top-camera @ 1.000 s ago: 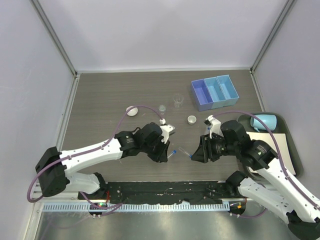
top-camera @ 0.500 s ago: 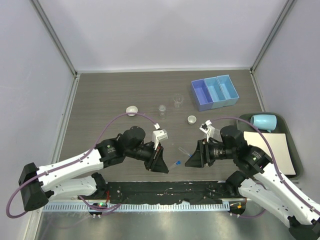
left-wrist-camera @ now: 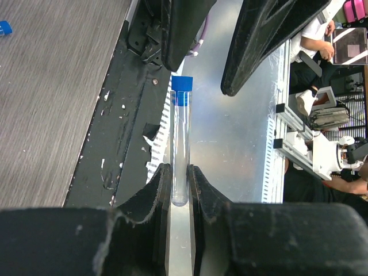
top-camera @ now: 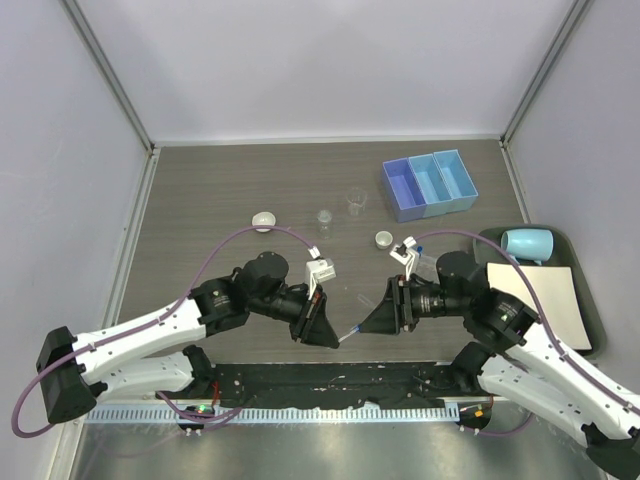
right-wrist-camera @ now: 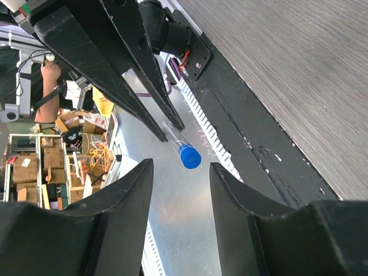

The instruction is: Organize the chemistry lab equipment

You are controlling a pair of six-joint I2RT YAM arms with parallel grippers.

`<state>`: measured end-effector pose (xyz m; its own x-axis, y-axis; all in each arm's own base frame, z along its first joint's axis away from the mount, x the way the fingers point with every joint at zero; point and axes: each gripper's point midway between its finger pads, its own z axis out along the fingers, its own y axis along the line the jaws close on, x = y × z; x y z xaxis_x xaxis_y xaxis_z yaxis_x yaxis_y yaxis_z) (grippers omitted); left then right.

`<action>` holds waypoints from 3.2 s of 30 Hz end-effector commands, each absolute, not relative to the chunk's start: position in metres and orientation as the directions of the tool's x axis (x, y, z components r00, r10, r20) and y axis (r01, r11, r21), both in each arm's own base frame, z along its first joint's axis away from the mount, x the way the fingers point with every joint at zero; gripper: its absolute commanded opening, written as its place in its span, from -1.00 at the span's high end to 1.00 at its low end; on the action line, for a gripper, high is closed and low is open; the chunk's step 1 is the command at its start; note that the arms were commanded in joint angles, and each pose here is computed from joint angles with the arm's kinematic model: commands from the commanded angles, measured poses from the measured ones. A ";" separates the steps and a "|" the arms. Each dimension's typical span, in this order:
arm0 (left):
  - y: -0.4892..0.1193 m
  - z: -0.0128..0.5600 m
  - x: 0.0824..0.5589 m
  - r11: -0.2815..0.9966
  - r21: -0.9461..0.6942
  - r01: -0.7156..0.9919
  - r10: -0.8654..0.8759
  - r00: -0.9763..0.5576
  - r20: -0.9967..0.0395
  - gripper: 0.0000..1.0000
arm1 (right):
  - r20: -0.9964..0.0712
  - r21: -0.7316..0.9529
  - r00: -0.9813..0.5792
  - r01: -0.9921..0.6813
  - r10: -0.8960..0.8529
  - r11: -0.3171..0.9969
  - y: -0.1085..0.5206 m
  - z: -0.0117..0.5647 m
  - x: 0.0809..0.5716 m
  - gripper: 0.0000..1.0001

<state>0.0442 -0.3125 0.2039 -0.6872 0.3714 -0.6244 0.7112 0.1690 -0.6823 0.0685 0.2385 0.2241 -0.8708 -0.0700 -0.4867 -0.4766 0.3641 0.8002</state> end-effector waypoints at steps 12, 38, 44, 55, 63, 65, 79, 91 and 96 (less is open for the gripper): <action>-0.313 0.222 0.038 0.095 -0.677 0.729 0.346 -0.662 -0.665 0.71 | -0.525 0.789 -0.848 -0.514 -0.064 0.338 0.257 0.236 0.067 0.37; -0.279 0.213 0.114 0.595 -0.464 0.656 0.230 -0.693 -0.684 -0.08 | -0.619 0.577 -0.785 -0.478 -0.027 0.662 0.209 0.244 0.103 0.88; -0.252 0.214 0.132 0.723 -0.371 0.583 0.195 -0.687 -0.699 -0.05 | -0.658 0.333 -0.753 -0.271 0.016 0.903 0.160 0.226 0.145 0.92; -0.245 0.200 0.128 0.729 -0.363 0.580 0.211 -0.695 -0.688 -0.05 | -0.717 0.020 -0.697 -0.012 0.006 1.000 0.116 0.204 0.191 0.92; -0.246 0.197 0.128 0.719 -0.346 0.602 0.236 -0.680 -0.694 -0.05 | -0.705 -0.065 -0.710 0.056 -0.006 0.996 0.103 0.192 0.219 0.90; -0.249 0.197 0.127 0.713 -0.350 0.608 0.239 -0.679 -0.694 -0.05 | -0.698 -0.064 -0.716 0.084 0.015 0.994 0.095 0.187 0.228 0.90; -0.258 0.193 0.125 0.677 -0.353 0.646 0.278 -0.668 -0.690 -0.04 | -0.603 -0.026 -0.797 0.070 0.040 0.997 0.096 0.154 0.261 0.94; -0.259 0.190 0.123 0.668 -0.354 0.655 0.286 -0.665 -0.690 -0.03 | -0.556 -0.024 -0.831 0.036 0.017 0.999 0.106 0.132 0.265 0.96; -0.258 0.188 0.123 0.671 -0.353 0.652 0.288 -0.668 -0.686 -0.03 | -0.557 -0.052 -0.830 0.048 0.011 0.997 0.102 0.130 0.267 0.96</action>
<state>0.1221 -0.2532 0.1792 -0.6957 0.2980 -0.6536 0.6251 0.6995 -0.3464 0.2591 0.1033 0.1270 -0.8481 0.0185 -0.5295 0.0459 0.9982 -0.0388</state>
